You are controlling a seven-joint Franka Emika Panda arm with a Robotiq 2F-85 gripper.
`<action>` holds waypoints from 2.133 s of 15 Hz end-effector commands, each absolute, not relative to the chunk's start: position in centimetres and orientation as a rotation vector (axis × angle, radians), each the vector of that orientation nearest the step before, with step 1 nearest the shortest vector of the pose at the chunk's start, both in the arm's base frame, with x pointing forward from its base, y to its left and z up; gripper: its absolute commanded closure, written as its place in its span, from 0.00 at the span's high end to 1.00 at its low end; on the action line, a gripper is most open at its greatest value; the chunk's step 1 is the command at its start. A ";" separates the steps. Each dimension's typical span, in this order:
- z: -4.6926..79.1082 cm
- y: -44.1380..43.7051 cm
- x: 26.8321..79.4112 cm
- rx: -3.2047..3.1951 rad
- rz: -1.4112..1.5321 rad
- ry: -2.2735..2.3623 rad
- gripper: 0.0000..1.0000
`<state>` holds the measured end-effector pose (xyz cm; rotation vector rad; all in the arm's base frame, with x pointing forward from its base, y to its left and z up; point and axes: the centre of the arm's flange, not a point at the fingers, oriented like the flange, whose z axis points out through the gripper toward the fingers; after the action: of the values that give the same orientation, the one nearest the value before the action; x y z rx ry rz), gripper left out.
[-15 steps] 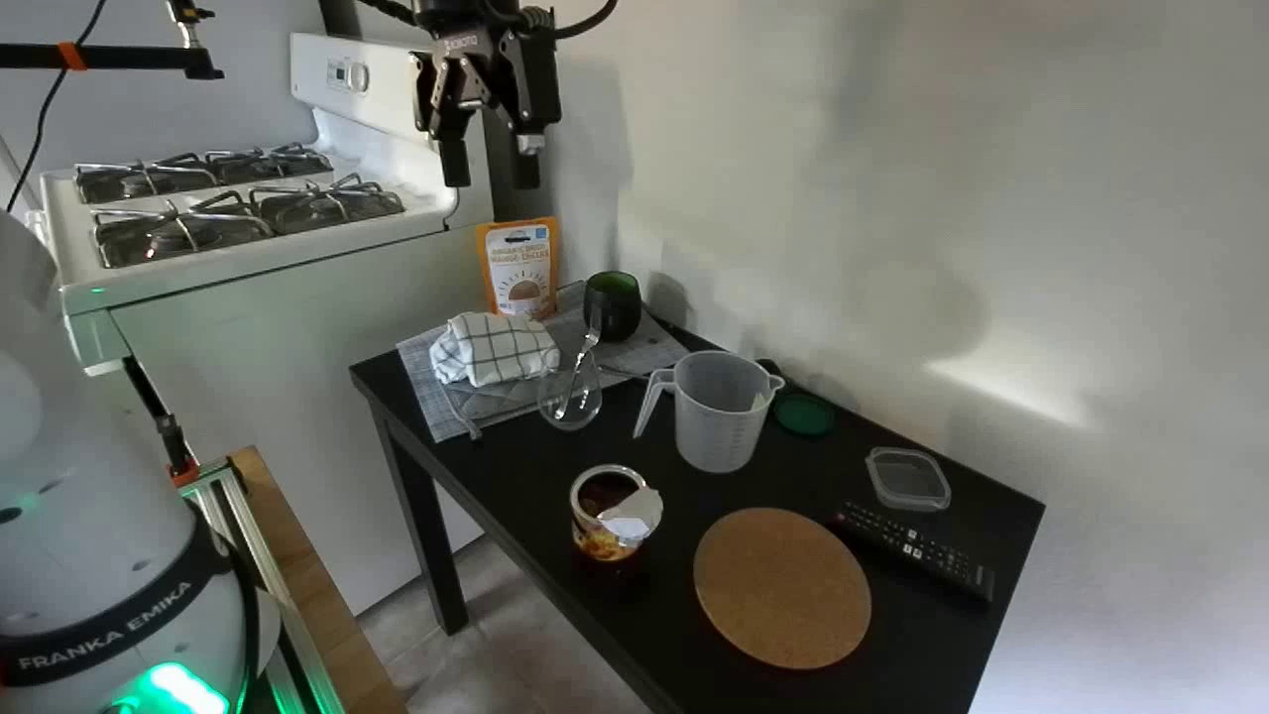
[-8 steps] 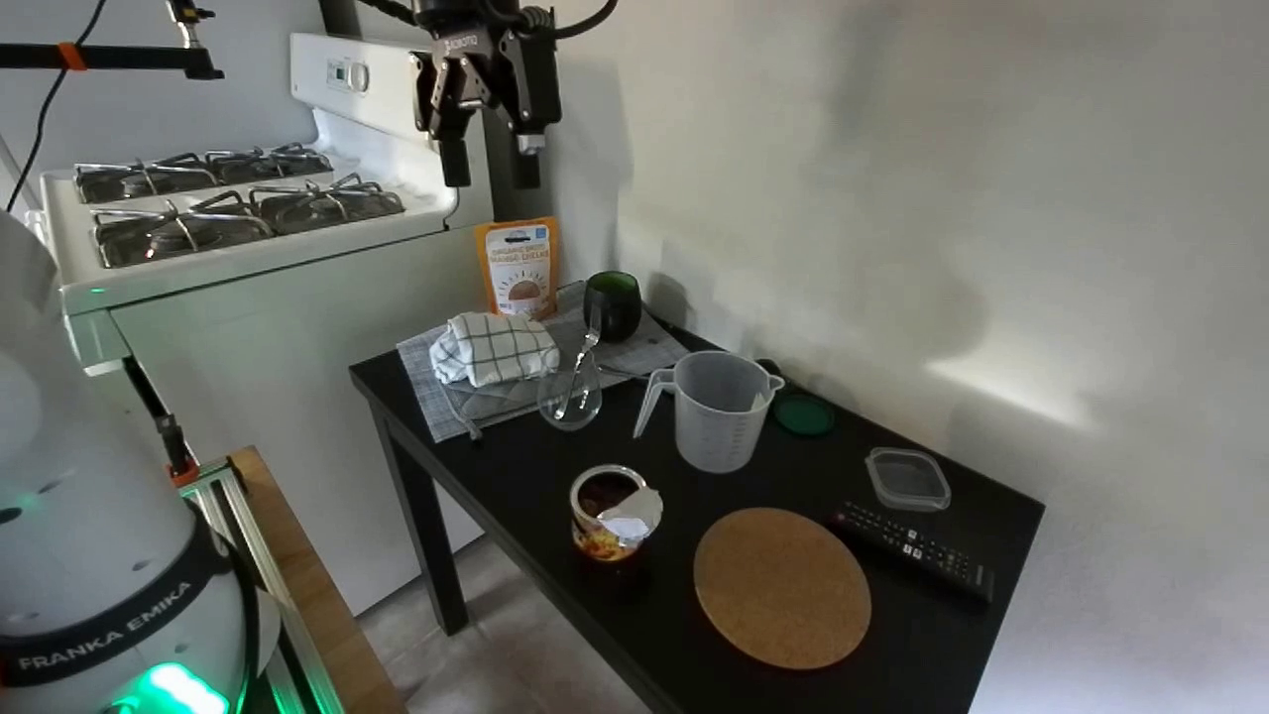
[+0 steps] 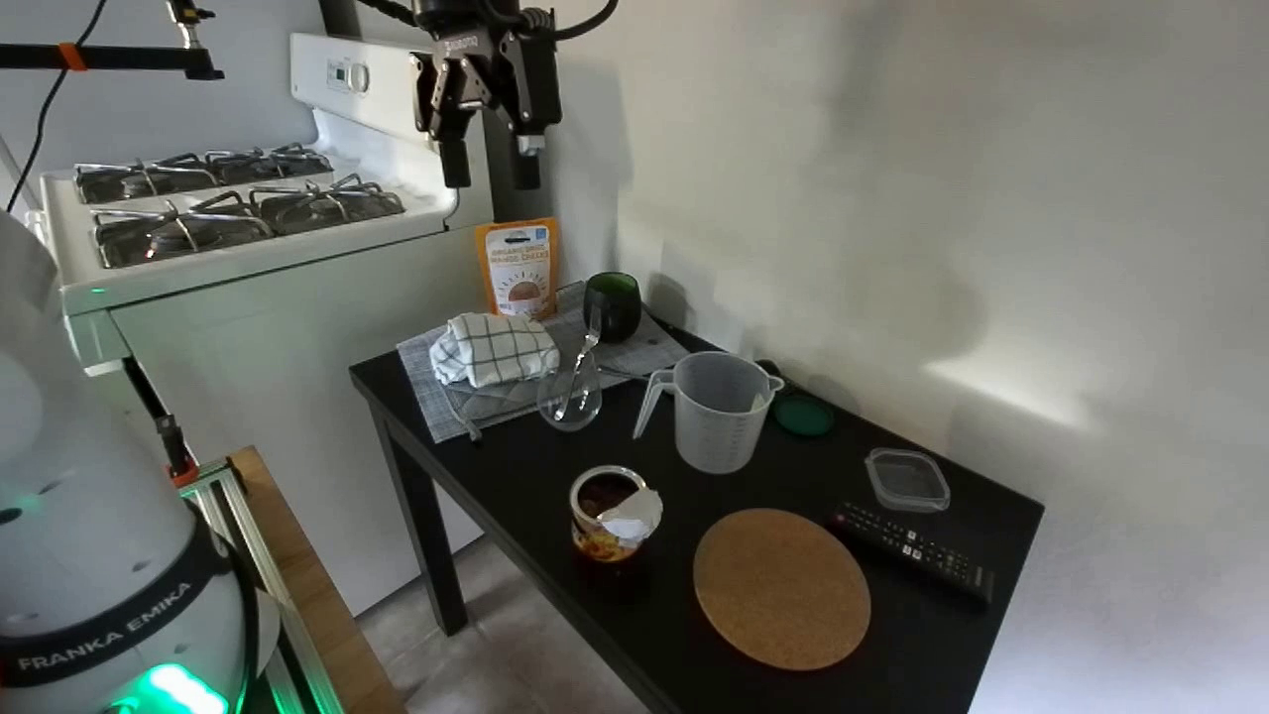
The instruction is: Remove the fork from the glass cup and put it in the plastic jar
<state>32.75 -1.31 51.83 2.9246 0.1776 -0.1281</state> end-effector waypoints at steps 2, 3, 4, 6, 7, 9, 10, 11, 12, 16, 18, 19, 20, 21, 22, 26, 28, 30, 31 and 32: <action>50.2 0.0 34.6 2.920 -0.145 0.205 1.00; 49.3 0.5 35.5 2.933 -0.156 0.233 1.00; 48.4 1.4 36.5 2.921 -0.157 0.248 1.00; 47.2 2.4 38.3 2.918 -0.175 0.429 1.00; 46.7 2.5 39.1 2.905 -0.192 0.528 1.00; 45.8 2.5 40.4 2.870 -0.227 0.686 1.00; 45.6 2.4 41.1 2.853 -0.241 0.767 1.00; 45.1 2.5 41.8 2.835 -0.264 0.846 1.00; 44.4 2.6 42.4 2.816 -0.282 0.923 1.00; 43.0 3.0 44.8 2.753 -0.281 1.247 1.00; 43.2 2.9 43.3 2.778 -0.284 1.127 1.00; 43.0 2.9 43.4 2.779 -0.289 1.125 1.00; 43.1 2.9 43.4 2.779 -0.287 1.124 1.00; 43.2 2.9 43.4 2.779 -0.284 1.124 1.00; 43.2 2.9 43.4 2.778 -0.282 1.124 1.00; 40.5 2.6 44.8 2.718 -0.030 1.433 1.00; 38.8 2.8 45.4 2.695 0.075 1.555 1.00; 37.2 3.5 45.7 2.680 0.154 1.683 1.00; 36.4 3.7 45.8 2.668 0.187 1.751 1.00; 35.6 4.0 46.0 2.651 0.198 1.824 1.00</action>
<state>45.62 3.31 38.25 2.6801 1.6257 0.1381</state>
